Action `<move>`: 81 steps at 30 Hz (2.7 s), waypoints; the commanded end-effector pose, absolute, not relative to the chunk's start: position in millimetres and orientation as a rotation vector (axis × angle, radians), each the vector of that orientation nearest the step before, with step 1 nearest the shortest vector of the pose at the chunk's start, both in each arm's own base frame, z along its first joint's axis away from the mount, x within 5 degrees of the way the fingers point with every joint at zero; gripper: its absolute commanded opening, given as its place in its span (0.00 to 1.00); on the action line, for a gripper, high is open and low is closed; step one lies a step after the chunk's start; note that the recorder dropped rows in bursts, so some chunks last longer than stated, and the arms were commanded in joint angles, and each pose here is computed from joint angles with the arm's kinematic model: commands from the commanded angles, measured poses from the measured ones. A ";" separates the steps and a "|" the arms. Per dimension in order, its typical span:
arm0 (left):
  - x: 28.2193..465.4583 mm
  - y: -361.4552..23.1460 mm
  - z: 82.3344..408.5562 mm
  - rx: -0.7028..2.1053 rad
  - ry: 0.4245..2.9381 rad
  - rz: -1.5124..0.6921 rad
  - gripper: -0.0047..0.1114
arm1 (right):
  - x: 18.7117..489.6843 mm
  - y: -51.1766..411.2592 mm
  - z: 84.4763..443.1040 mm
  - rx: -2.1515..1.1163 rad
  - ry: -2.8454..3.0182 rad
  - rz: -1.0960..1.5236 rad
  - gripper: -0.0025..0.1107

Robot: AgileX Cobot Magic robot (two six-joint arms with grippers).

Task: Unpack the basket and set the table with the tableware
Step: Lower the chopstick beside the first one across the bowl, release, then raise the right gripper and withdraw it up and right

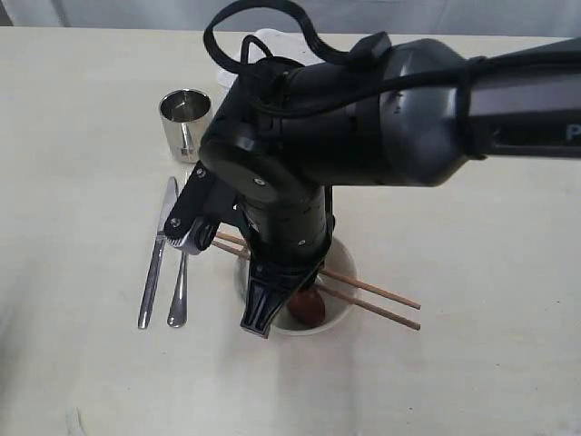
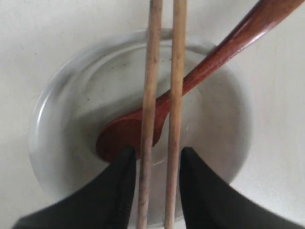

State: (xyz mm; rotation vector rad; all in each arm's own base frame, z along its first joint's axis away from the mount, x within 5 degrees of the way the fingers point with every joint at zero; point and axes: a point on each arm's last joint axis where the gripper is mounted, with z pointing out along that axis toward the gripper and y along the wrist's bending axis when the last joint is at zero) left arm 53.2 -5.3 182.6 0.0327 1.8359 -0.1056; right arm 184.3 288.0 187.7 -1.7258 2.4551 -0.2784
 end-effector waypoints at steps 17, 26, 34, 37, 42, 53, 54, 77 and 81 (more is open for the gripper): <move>53.3 -5.2 182.3 0.032 1.827 -0.102 0.04 | 194.8 247.7 243.9 -1.560 2.523 -0.287 0.39; 53.3 -5.2 182.3 0.032 1.827 -0.102 0.04 | 224.8 213.2 242.9 -1.488 2.708 -0.104 0.42; 53.3 -5.2 182.3 0.032 1.827 -0.102 0.04 | 239.1 175.4 225.0 -1.320 2.795 -0.105 0.16; 53.3 -5.2 182.3 0.032 1.827 -0.102 0.04 | 231.4 168.5 210.7 -1.320 2.824 -0.113 0.02; 53.3 -5.2 182.3 0.032 1.827 -0.102 0.04 | 217.9 160.8 209.4 -1.300 2.739 -0.075 0.02; 53.3 -5.2 182.3 0.032 1.827 -0.102 0.04 | 215.1 155.9 192.4 -1.304 2.725 -0.079 0.02; 53.3 -5.2 182.3 0.032 1.827 -0.102 0.04 | 215.5 156.2 190.4 -1.307 2.732 -0.081 0.02; 53.3 -5.2 182.3 0.032 1.827 -0.102 0.04 | 195.7 167.6 173.9 -1.434 2.723 -0.062 0.02; 53.3 -5.2 182.3 0.032 1.827 -0.102 0.04 | 193.3 169.2 173.9 -1.449 2.723 -0.063 0.02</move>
